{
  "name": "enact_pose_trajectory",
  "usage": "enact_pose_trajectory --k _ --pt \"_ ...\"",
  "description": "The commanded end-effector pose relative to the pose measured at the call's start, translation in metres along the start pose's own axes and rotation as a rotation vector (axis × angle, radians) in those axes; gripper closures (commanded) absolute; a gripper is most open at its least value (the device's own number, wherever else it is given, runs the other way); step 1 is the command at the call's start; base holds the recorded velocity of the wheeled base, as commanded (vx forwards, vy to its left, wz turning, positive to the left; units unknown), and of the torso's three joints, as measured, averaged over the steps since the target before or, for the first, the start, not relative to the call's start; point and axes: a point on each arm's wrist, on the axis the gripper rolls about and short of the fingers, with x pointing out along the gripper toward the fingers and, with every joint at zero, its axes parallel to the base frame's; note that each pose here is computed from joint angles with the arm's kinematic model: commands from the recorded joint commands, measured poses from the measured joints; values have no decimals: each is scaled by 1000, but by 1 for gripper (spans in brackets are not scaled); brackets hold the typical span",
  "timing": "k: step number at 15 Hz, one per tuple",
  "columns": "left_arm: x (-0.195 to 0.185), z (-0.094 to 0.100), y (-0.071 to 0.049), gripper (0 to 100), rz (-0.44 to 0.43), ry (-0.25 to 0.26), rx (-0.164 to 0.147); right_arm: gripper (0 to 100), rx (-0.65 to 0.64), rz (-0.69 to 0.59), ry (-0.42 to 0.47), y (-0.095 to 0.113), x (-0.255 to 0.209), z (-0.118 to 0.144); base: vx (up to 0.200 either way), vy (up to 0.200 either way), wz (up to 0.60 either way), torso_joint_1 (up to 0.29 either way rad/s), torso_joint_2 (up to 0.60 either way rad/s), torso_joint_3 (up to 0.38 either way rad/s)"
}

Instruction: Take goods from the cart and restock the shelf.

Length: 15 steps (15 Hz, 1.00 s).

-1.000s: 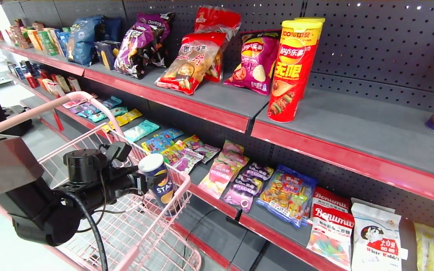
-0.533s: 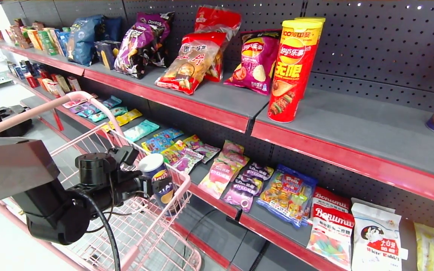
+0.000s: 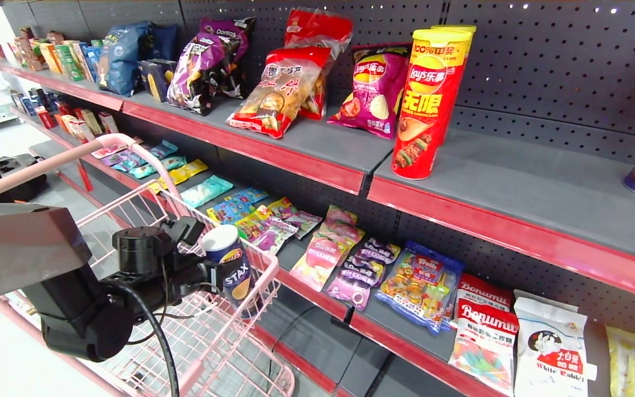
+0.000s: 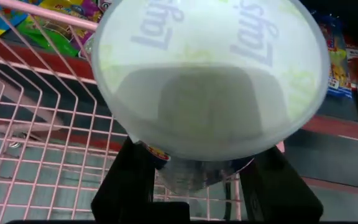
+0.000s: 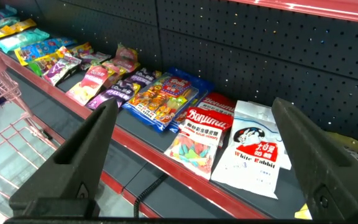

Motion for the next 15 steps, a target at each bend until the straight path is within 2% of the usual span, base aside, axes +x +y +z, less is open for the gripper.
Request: enact_pose_trajectory --k 1,3,4,5,6,7,9,10,11,13,15 --pt "-37 19 -13 100 1 -50 -10 0 0 0 1 0 0 0 0 0 0 0 0 0" --pt "-68 45 -23 100 4 -126 14 0 0 0 1 0 0 0 0 0 0 0 0 0" --pt "-87 57 -29 100 6 -147 18 0 -1 0 1 0 0 0 0 0 0 0 0 0" --pt "-126 78 -44 100 7 -157 22 0 -1 0 1 0 0 0 0 0 0 0 0 0" --pt "-139 85 -50 100 5 -161 24 0 -1 0 1 0 0 0 0 0 0 0 0 0" --pt "-179 100 -64 100 6 -176 28 0 0 0 1 0 0 0 0 0 0 0 0 0" --pt "-220 113 -79 100 19 -214 42 0 0 0 1 0 0 0 0 0 0 0 0 0" --pt "-235 119 -85 100 39 -251 55 0 0 0 1 0 0 0 0 0 0 0 0 0" --pt "-255 129 -91 100 86 -329 77 0 0 0 1 0 0 0 0 0 0 0 0 0" --pt "-277 127 -97 100 172 -404 82 0 0 0 -1 0 0 0 0 0 0 0 0 0" --pt "-289 116 -100 100 214 -415 77 0 2 0 1 0 0 0 0 0 0 0 0 0"
